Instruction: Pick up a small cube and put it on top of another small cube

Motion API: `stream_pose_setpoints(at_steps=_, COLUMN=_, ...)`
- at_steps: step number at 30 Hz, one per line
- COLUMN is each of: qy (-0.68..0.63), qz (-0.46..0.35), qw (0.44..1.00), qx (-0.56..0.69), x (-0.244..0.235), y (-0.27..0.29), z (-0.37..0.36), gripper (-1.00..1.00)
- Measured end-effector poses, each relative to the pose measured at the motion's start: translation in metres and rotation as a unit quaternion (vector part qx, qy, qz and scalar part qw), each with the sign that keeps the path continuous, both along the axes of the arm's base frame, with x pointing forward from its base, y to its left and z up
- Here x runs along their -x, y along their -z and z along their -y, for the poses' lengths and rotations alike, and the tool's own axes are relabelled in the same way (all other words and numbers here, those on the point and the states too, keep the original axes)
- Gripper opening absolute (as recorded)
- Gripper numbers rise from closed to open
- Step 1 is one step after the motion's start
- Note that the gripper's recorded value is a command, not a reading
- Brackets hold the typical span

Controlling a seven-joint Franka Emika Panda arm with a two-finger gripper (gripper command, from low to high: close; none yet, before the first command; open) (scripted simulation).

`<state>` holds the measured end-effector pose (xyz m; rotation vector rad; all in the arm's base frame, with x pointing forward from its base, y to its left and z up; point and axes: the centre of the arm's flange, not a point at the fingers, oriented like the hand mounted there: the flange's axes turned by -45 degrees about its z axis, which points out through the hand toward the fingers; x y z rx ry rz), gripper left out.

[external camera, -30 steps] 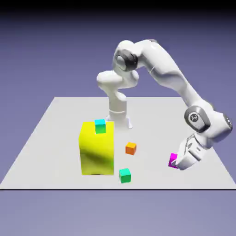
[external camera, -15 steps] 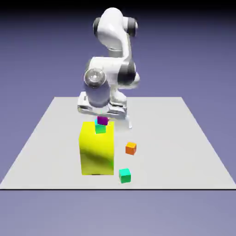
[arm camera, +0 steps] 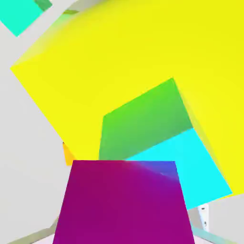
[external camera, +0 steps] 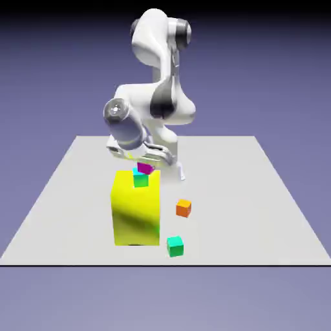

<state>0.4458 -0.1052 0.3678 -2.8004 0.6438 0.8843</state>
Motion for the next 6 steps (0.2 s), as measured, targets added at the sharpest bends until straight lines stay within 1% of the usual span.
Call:
stream_pose_setpoints(at_steps=1, qy=0.009, qz=0.0, qw=1.0, qx=0.0, x=0.002, y=0.0, z=0.008, gripper=1.0)
stream_pose_setpoints(at_steps=4, qy=0.029, qz=0.0, qw=1.0, qx=0.0, x=-0.008, y=-0.033, z=0.034, gripper=1.0)
stream_pose_setpoints(at_steps=6, qy=0.023, qz=0.0, qw=1.0, qx=0.0, x=-0.018, y=-0.056, z=0.033, gripper=1.0)
